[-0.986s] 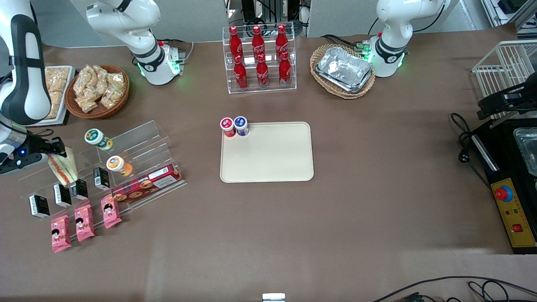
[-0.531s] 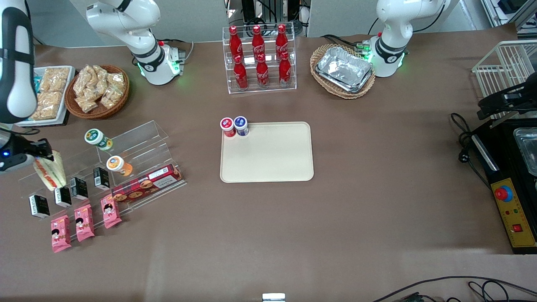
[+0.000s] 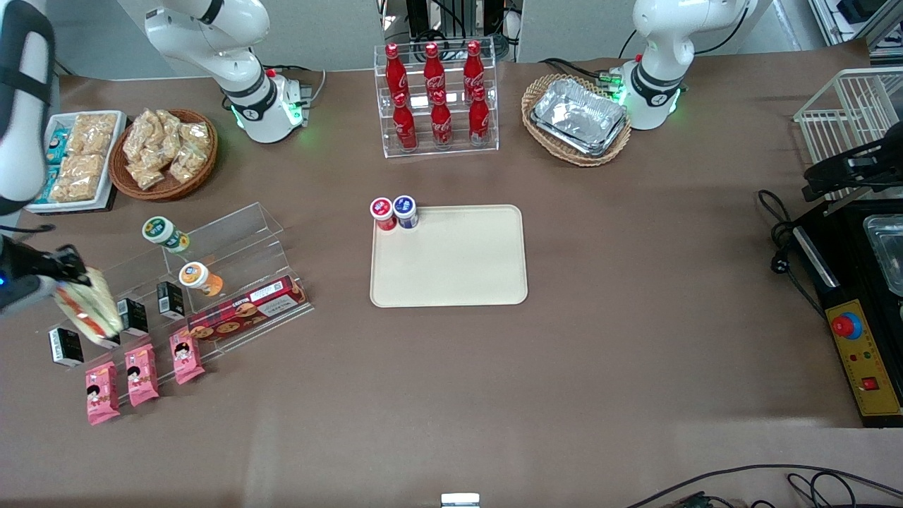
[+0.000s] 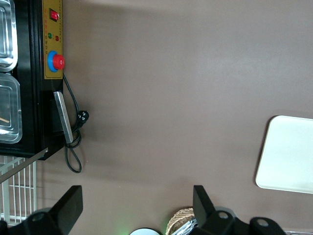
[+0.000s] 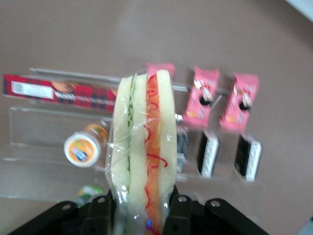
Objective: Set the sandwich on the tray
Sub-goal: 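Carry the held sandwich over the cream tray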
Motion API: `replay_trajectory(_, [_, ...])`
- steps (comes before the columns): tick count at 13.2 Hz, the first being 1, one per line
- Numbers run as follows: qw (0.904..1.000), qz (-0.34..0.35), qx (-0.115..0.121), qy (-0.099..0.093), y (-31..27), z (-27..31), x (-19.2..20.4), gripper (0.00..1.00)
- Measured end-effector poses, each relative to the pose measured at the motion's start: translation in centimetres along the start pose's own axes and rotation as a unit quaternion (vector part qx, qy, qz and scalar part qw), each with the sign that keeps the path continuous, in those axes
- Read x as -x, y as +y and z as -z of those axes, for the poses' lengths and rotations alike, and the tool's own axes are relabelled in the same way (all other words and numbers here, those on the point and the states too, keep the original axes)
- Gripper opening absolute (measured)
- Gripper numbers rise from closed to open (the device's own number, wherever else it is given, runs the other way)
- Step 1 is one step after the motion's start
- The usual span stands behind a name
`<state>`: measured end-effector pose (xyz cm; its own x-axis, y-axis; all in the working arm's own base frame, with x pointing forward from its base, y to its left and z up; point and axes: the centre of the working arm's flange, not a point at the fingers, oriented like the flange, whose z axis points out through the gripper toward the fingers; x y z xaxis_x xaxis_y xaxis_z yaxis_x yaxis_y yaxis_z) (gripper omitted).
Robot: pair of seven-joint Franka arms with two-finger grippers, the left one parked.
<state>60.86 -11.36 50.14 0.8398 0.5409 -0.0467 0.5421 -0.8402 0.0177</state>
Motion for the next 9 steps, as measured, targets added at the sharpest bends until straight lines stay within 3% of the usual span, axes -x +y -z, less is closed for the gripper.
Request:
replay_trajectory(4, [0.9955, 0.094, -0.007, 0.007, -8.0, -0.7, -8.9, 0.37])
replay_trajectory(9, [0.9846, 0.172, -0.017, 0.023, -15.3, -2.1, -15.5, 0.38])
